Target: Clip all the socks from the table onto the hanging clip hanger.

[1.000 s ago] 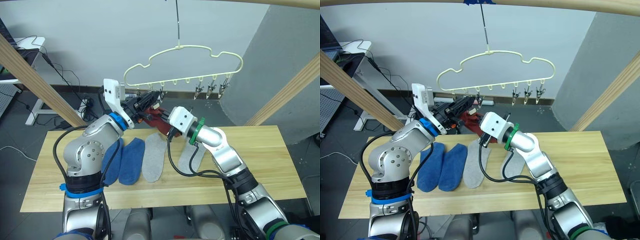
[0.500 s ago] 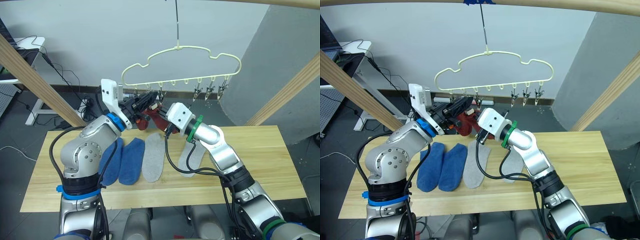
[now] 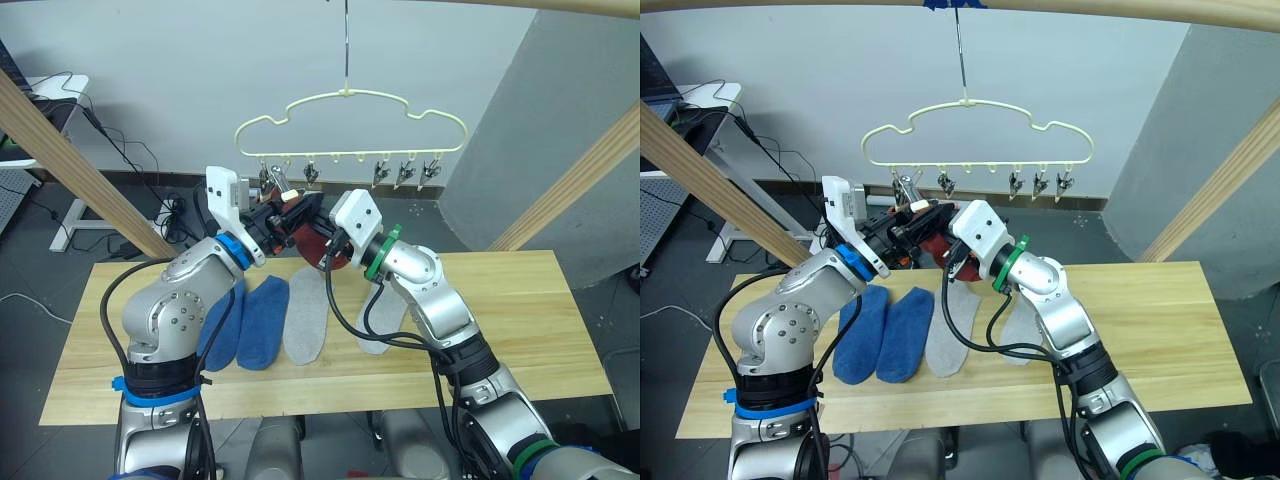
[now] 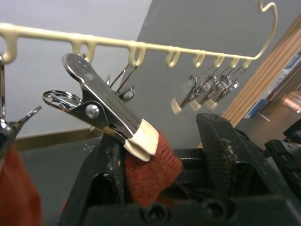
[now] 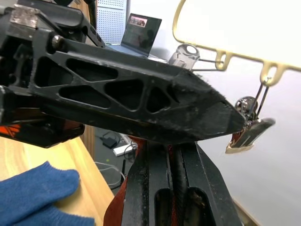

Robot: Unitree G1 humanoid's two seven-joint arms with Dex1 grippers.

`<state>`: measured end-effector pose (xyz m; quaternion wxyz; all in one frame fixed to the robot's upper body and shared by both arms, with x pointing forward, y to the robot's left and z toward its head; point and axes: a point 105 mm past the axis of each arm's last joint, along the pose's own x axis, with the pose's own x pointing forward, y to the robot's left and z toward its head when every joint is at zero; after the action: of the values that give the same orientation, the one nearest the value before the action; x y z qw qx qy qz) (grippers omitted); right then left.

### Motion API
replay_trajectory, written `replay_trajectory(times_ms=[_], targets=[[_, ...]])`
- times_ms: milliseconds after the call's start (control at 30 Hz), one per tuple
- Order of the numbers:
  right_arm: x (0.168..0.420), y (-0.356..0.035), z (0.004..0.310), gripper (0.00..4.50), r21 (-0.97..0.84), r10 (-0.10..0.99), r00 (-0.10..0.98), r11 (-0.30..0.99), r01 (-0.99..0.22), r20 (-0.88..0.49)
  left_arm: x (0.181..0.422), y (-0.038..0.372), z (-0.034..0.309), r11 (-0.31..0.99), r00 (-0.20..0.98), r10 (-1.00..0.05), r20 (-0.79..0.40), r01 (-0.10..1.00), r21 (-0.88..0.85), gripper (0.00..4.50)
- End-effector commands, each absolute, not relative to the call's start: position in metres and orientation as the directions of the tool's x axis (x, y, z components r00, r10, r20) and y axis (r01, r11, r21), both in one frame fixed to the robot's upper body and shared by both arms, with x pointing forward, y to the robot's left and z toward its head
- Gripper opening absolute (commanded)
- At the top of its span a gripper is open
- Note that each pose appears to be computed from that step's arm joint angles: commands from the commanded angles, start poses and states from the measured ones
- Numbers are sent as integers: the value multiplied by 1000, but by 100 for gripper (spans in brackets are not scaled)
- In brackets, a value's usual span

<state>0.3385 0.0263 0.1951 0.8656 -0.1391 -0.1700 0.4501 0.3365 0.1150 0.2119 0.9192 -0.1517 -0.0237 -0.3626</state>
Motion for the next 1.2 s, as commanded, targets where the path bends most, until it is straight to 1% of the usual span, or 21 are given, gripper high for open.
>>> replay_trajectory(times_ms=[33,267,400,500,600,800,967,1033,1100,1200], targets=[[331,30,215,0,-408,836,499,547,-731,227,326,115,221,677,713,-679,177,701,-226,238],[334,27,199,0,-385,837,523,541,-748,159,320,125,216,674,709,-691,141,702,-230,238],[335,27,197,0,-357,834,532,547,-757,149,320,127,217,669,707,-694,139,704,-239,238],[335,26,195,69,-346,831,539,551,-760,138,319,127,217,669,706,-694,137,704,-237,242],[333,25,191,167,-382,841,532,527,-759,102,318,128,215,673,708,-694,130,703,-231,242],[327,19,183,167,-410,846,530,503,-761,56,316,132,212,692,716,-689,112,696,-190,242],[320,-3,180,167,-411,841,541,500,-762,19,313,133,207,722,728,-678,101,686,-96,242],[314,-16,182,167,-417,839,544,497,-761,7,313,133,206,752,750,-651,117,659,-36,242],[309,-26,184,167,-420,838,546,495,-761,-2,311,130,203,759,753,-647,123,651,5,242],[303,-49,189,167,-420,824,566,508,-752,-17,309,125,201,796,778,-603,175,600,74,242]])
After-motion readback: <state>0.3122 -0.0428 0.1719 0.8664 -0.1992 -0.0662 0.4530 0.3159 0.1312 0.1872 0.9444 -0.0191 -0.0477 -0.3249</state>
